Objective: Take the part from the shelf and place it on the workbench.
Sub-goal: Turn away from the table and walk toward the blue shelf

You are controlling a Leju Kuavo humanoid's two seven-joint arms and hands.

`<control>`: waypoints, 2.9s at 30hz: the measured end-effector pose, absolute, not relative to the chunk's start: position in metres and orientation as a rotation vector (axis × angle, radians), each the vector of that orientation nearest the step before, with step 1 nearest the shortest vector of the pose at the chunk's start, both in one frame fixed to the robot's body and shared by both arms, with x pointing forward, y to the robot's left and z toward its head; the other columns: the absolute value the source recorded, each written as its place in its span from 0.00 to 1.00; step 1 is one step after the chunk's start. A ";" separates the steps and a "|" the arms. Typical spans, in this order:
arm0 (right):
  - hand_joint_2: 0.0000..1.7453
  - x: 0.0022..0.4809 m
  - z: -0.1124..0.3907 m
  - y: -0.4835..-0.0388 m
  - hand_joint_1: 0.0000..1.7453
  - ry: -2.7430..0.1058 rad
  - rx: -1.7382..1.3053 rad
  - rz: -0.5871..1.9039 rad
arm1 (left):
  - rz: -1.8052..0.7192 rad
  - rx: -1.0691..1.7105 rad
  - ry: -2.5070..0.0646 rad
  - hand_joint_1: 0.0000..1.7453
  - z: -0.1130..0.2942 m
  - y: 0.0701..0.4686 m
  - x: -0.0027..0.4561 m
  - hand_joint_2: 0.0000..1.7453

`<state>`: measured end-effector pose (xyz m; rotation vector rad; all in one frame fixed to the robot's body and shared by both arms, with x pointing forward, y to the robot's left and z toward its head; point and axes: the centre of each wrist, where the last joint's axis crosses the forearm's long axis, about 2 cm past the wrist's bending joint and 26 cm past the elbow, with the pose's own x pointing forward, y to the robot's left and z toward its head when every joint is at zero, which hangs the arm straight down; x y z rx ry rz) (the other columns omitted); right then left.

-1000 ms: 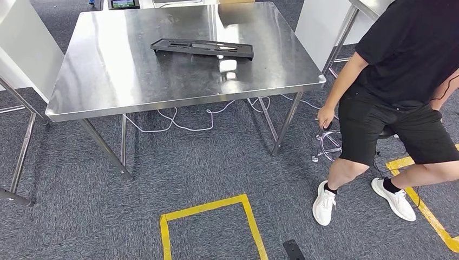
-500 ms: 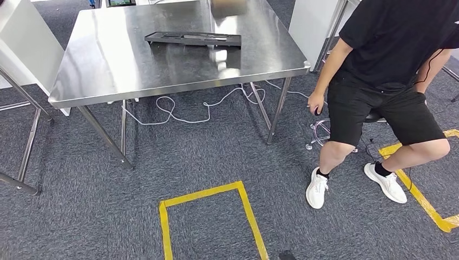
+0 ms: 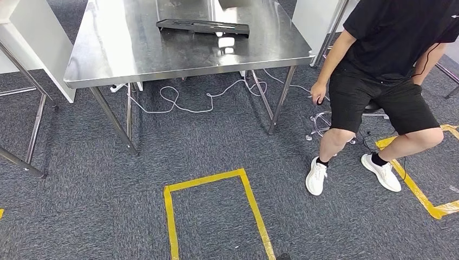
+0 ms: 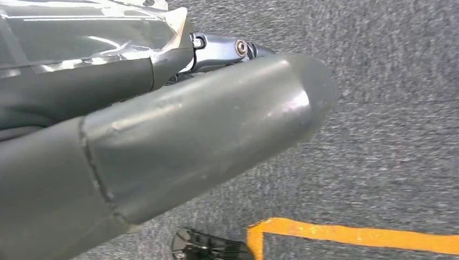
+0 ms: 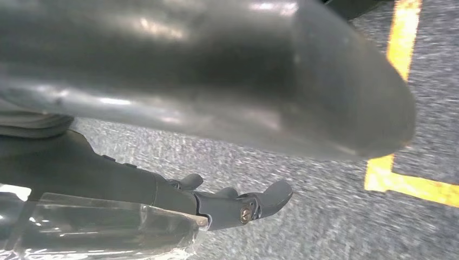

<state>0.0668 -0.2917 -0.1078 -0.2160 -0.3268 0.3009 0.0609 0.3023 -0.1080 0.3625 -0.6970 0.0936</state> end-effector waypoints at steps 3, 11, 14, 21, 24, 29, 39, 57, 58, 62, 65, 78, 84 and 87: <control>0.00 0.070 -0.107 -0.292 0.00 -0.330 -0.218 0.307 | 0.095 0.361 -0.698 0.00 -0.108 0.302 0.061 0.00; 0.00 0.075 -0.106 -0.291 0.00 -0.321 -0.223 0.324 | 0.102 0.367 -0.690 0.00 -0.108 0.303 0.059 0.00; 0.00 0.076 -0.106 -0.290 0.00 -0.316 -0.224 0.328 | 0.103 0.370 -0.689 0.00 -0.108 0.303 0.059 0.00; 0.00 0.079 -0.106 -0.289 0.00 -0.315 -0.224 0.332 | 0.106 0.373 -0.696 0.00 -0.108 0.305 0.062 0.00; 0.00 0.079 -0.106 -0.289 0.00 -0.311 -0.226 0.336 | 0.111 0.374 -0.699 0.00 -0.108 0.304 0.063 0.00; 0.00 0.080 -0.106 -0.289 0.00 -0.310 -0.225 0.339 | 0.114 0.379 -0.706 0.00 -0.108 0.306 0.063 0.00; 0.00 0.088 -0.104 -0.289 0.00 -0.328 -0.216 0.351 | 0.117 0.388 -0.705 0.00 -0.108 0.308 0.058 0.00; 0.00 0.083 -0.105 -0.289 0.00 -0.307 -0.216 0.372 | 0.116 0.396 -0.703 0.00 -0.108 0.308 0.058 0.00; 0.00 0.084 -0.105 -0.289 0.00 -0.307 -0.217 0.374 | 0.116 0.396 -0.702 0.00 -0.108 0.308 0.057 0.00; 0.00 0.083 -0.105 -0.290 0.00 -0.305 -0.215 0.380 | 0.116 0.396 -0.698 0.00 -0.109 0.307 0.055 0.00; 0.00 0.084 -0.105 -0.292 0.00 -0.306 -0.214 0.383 | 0.117 0.395 -0.699 0.00 -0.109 0.306 0.056 0.00; 0.00 0.086 -0.105 -0.294 0.00 -0.308 -0.219 0.392 | 0.103 0.410 -0.706 0.00 -0.108 0.308 0.055 0.00; 0.00 0.085 -0.105 -0.292 0.00 -0.307 -0.215 0.388 | 0.093 0.421 -0.712 0.00 -0.108 0.309 0.057 0.00; 0.00 0.083 -0.105 -0.292 0.00 -0.302 -0.216 0.388 | 0.094 0.420 -0.717 0.00 -0.108 0.308 0.060 0.00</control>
